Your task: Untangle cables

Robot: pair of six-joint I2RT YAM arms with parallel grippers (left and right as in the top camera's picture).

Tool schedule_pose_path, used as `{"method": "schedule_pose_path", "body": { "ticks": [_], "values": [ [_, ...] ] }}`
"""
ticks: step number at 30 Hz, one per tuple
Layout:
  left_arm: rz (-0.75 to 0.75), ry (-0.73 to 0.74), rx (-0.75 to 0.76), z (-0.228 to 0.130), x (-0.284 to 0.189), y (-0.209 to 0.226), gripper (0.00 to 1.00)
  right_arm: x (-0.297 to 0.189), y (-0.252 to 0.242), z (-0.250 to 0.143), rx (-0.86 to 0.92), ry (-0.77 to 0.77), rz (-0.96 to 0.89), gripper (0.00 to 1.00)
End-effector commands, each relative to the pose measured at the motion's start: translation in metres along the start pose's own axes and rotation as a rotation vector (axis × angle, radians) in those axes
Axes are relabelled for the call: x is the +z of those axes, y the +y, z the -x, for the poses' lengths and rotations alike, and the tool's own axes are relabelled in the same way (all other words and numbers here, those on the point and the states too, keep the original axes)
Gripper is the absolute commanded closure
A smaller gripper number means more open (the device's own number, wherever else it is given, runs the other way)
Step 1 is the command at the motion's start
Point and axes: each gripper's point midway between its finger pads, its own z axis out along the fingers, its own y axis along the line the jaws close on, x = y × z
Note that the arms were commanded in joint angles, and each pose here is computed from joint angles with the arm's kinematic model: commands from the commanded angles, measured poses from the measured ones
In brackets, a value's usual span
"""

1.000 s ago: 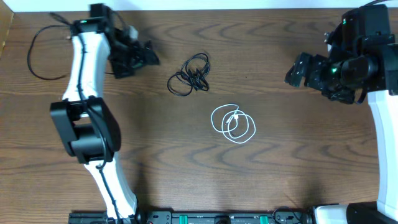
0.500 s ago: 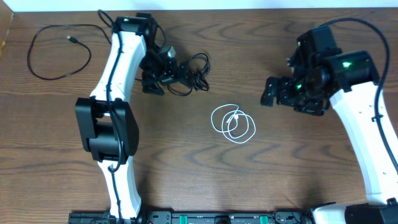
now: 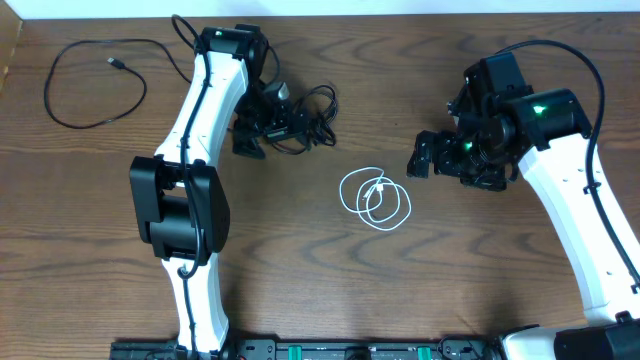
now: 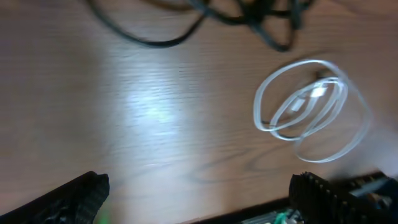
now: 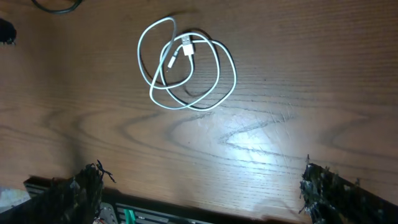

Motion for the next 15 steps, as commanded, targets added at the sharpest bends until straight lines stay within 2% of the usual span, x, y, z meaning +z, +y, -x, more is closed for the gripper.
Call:
{"method": "schedule_pose_path", "body": {
  "ticks": [1, 10, 15],
  "values": [
    [0.132, 0.024, -0.065, -0.003, 0.005, 0.027, 0.02, 0.001, 0.003, -0.003, -0.017, 0.007, 0.01, 0.01],
    [0.194, 0.138, -0.133, -0.029, 0.029, 0.047, 0.02, 0.004, 0.025, 0.002, -0.076, -0.027, 0.059, 0.01],
    [0.203, 0.197, -0.156, -0.043, 0.034, 0.051, 0.02, 0.005, 0.033, 0.002, -0.099, -0.038, 0.071, 0.1]
  ]
}}
